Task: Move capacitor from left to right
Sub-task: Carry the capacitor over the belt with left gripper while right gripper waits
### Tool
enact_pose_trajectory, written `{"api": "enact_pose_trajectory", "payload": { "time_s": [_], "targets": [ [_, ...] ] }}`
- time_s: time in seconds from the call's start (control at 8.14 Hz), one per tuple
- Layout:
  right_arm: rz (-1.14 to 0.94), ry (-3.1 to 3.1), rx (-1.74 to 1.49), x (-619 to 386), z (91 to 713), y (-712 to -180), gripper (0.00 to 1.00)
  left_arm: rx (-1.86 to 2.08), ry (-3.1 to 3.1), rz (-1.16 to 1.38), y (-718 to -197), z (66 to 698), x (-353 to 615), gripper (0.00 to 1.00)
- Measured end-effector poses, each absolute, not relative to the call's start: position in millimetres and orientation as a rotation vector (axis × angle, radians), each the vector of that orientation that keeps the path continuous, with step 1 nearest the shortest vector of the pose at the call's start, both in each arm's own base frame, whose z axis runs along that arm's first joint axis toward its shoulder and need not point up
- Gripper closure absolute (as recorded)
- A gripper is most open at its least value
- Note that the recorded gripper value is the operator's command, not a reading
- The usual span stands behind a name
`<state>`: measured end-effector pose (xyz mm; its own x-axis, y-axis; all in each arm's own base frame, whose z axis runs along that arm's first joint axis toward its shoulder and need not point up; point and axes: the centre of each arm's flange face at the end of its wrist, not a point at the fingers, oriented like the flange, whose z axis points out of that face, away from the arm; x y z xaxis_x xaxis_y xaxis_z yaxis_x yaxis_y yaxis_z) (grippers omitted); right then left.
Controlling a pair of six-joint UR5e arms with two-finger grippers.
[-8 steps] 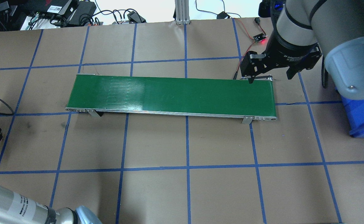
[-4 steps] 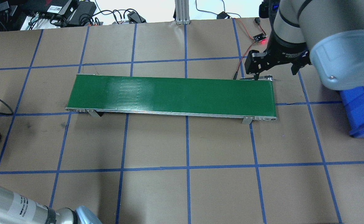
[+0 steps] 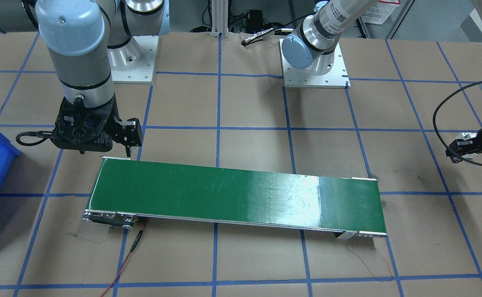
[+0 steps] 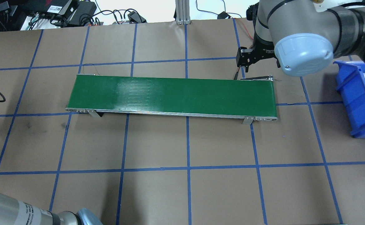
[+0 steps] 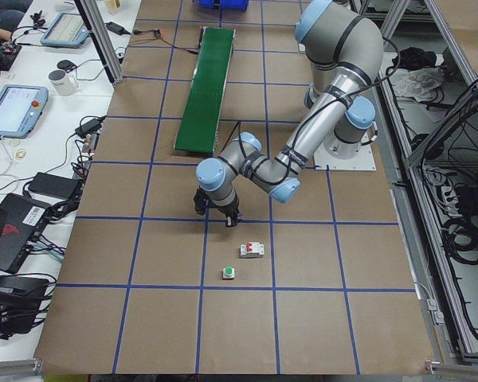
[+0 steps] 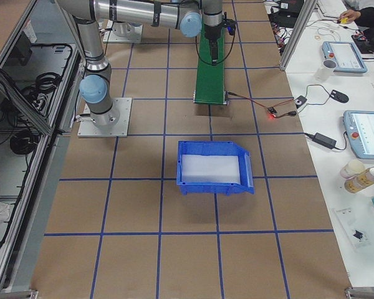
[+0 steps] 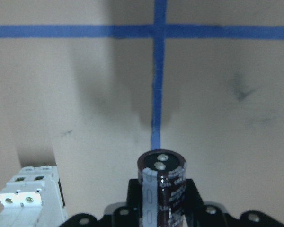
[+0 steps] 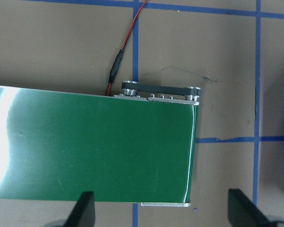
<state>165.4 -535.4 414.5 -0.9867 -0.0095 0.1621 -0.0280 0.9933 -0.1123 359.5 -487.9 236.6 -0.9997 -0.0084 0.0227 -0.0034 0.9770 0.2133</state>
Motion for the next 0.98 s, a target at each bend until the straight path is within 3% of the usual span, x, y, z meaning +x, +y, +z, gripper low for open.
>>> {"api": "enact_pose_trajectory", "payload": {
  "time_s": [0.61,0.98],
  "targets": [
    [0.039,-3.213,0.089,152.9,342.9,-569.9,0.0,-0.021,-3.151,-0.258,-581.1,331.0,198.0,1.0],
    [-0.058,-3.344,0.072,108.4,301.6,-569.7,0.0,-0.092,-3.145,-0.208,-616.0,337.1,76.2,1.0]
  ]
}}
